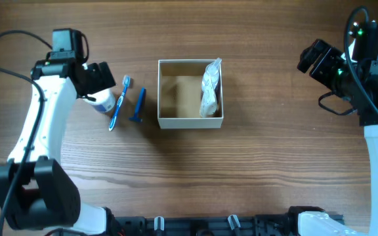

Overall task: Pack container
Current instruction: 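Grasp the cotton-swab tub with the left gripper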

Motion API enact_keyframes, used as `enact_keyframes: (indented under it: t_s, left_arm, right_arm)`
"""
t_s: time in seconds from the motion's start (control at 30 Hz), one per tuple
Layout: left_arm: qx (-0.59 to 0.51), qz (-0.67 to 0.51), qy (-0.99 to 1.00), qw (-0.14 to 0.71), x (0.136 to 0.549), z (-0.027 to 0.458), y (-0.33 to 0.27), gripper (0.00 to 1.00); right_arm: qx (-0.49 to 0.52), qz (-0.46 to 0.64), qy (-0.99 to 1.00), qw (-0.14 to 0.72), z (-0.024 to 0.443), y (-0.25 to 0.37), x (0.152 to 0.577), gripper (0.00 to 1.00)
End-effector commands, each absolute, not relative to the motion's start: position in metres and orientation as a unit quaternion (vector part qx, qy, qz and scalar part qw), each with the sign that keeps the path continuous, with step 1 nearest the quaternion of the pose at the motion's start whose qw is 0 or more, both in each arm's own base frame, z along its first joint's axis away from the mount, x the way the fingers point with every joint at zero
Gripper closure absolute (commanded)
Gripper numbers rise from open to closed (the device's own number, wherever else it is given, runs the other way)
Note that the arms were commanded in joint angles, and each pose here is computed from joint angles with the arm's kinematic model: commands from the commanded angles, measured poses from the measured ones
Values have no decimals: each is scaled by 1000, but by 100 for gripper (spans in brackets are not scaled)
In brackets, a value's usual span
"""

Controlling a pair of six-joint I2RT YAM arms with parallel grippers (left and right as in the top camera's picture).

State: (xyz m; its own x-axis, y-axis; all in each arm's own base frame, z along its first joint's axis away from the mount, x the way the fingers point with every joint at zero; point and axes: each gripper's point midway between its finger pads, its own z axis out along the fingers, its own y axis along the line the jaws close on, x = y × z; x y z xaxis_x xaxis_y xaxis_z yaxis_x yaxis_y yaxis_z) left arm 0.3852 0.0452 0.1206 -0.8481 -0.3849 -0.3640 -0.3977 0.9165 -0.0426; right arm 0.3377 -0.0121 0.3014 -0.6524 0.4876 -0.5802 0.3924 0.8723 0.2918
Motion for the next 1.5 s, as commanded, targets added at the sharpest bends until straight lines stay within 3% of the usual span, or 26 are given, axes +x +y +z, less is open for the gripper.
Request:
enact_keyframes:
  t_s: [0.0,0.5,0.6,0.73,0.93,1.13,1.2,1.33,1.47]
  left_arm:
    - [-205,-9,961,185,398,113,45,0]
    - [-188,-19,974,127,398,66,39,1]
    - [-188,-19,974,126,398,66,39,9]
    - [-188,-18,974,125,397,65,39,8]
    - [-188,-18,975,120,395,64,38,26]
    - [-172,-15,978,114,394,61,38,5]
    - [-164,-13,980,109,392,58,38,4]
    - [-165,-12,980,106,392,56,39,5]
    - [-165,-12,981,106,391,56,39,19]
  right_arm:
    - [246,78,907,334,299,-10,340,0]
    - [246,78,907,334,299,-10,340,0]
    - [246,78,907,334,299,-10,340,0]
    - [246,78,907,334,299,-10,340,0]
    - [246,78,907,333,298,-10,340,0]
    - [246,78,907,334,299,-10,340,0]
    - [246,78,907,334,299,-10,340,0]
    - [246,78,907,334,299,-10,340,0]
    - [246,78,907,334,299,-10,340,0]
